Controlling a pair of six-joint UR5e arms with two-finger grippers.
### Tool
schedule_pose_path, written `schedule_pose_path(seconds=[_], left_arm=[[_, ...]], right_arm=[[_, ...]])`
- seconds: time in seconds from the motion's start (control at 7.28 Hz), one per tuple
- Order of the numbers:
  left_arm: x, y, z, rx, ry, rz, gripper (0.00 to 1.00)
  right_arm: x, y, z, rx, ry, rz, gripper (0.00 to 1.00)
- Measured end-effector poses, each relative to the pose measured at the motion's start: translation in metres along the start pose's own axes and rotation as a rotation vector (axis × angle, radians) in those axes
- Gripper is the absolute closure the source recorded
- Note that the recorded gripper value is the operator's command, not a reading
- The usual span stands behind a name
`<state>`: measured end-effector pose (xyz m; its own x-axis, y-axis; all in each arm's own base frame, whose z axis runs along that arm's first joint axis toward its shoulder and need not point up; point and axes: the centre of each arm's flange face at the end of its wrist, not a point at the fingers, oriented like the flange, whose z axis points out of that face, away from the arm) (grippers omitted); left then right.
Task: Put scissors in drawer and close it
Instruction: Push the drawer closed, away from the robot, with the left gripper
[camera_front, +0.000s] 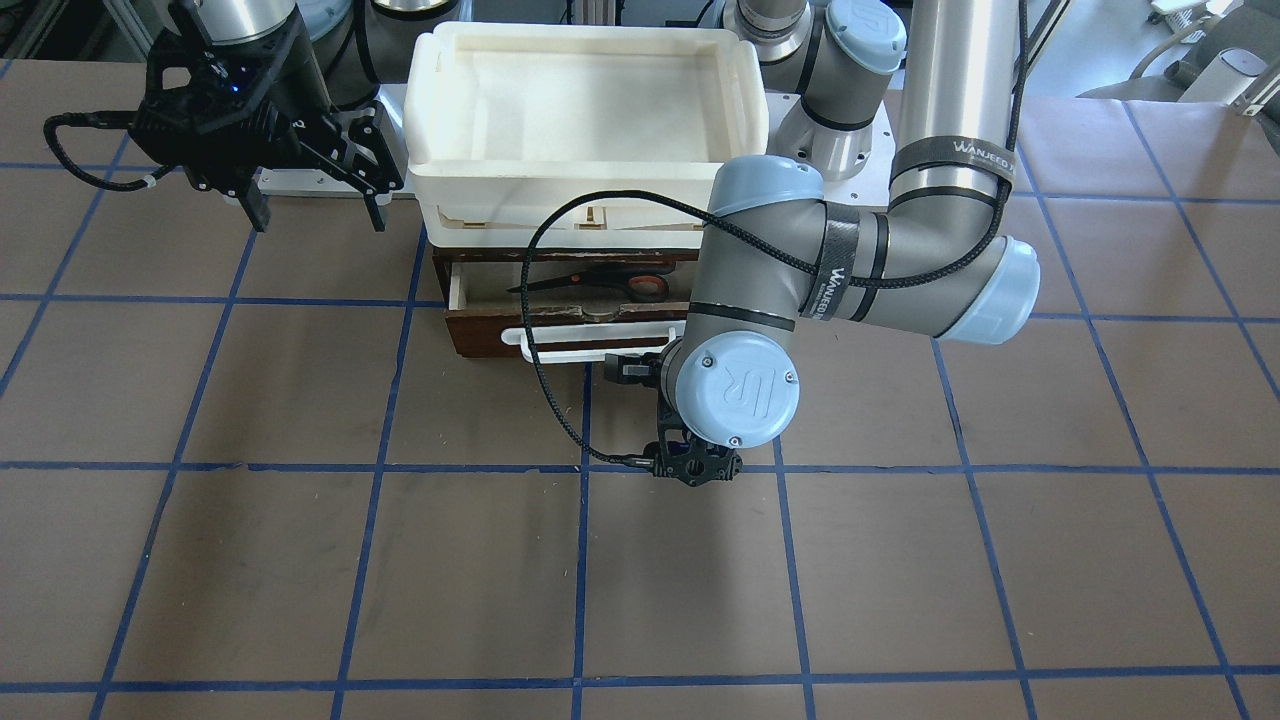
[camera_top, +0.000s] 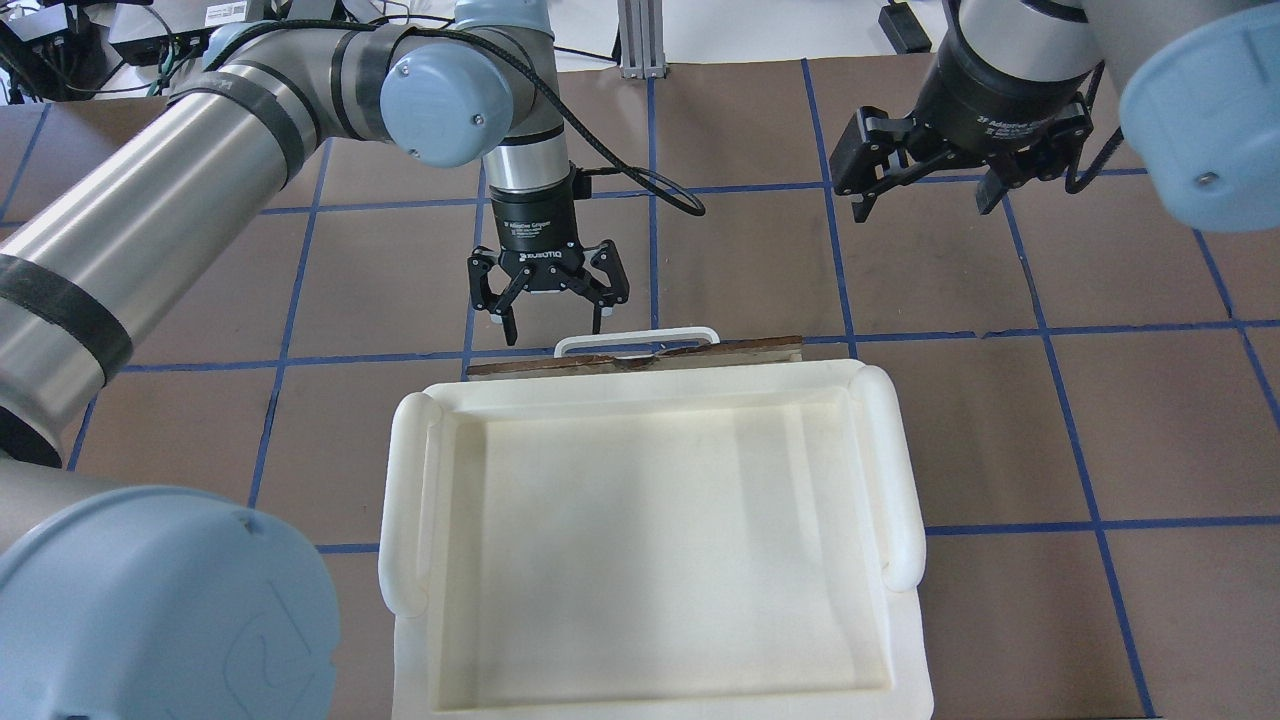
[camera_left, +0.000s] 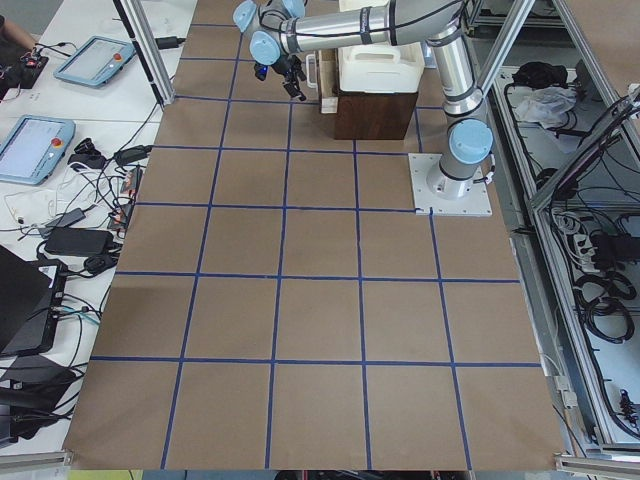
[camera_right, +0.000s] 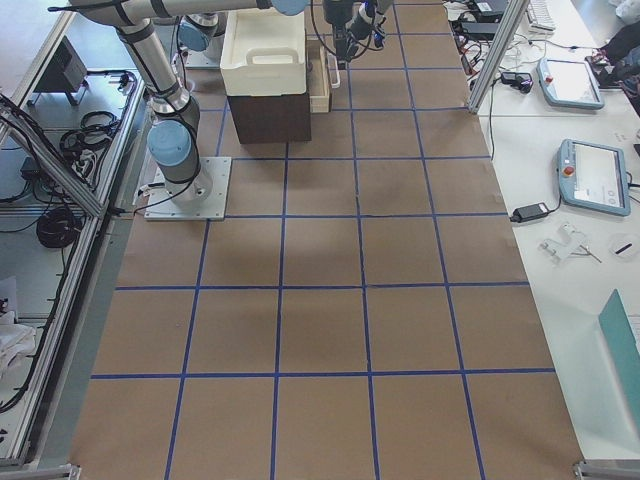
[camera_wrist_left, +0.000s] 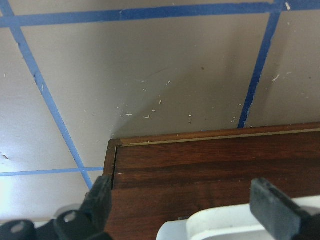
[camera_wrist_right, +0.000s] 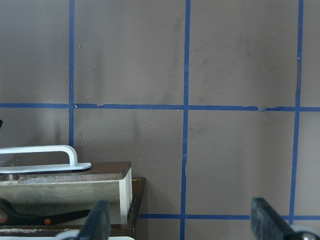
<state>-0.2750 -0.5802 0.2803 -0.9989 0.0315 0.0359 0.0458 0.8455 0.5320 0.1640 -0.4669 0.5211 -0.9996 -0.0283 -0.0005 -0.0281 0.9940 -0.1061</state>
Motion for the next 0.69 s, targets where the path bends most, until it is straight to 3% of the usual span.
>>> schedule_pose_path(seconds=[0.69], left_arm=[[0.002, 0.009, 0.016, -0.060, -0.012, -0.001, 0.00]], right_arm=[[0.000, 0.000, 0.000, -0.003, 0.000, 0.001, 0.00]])
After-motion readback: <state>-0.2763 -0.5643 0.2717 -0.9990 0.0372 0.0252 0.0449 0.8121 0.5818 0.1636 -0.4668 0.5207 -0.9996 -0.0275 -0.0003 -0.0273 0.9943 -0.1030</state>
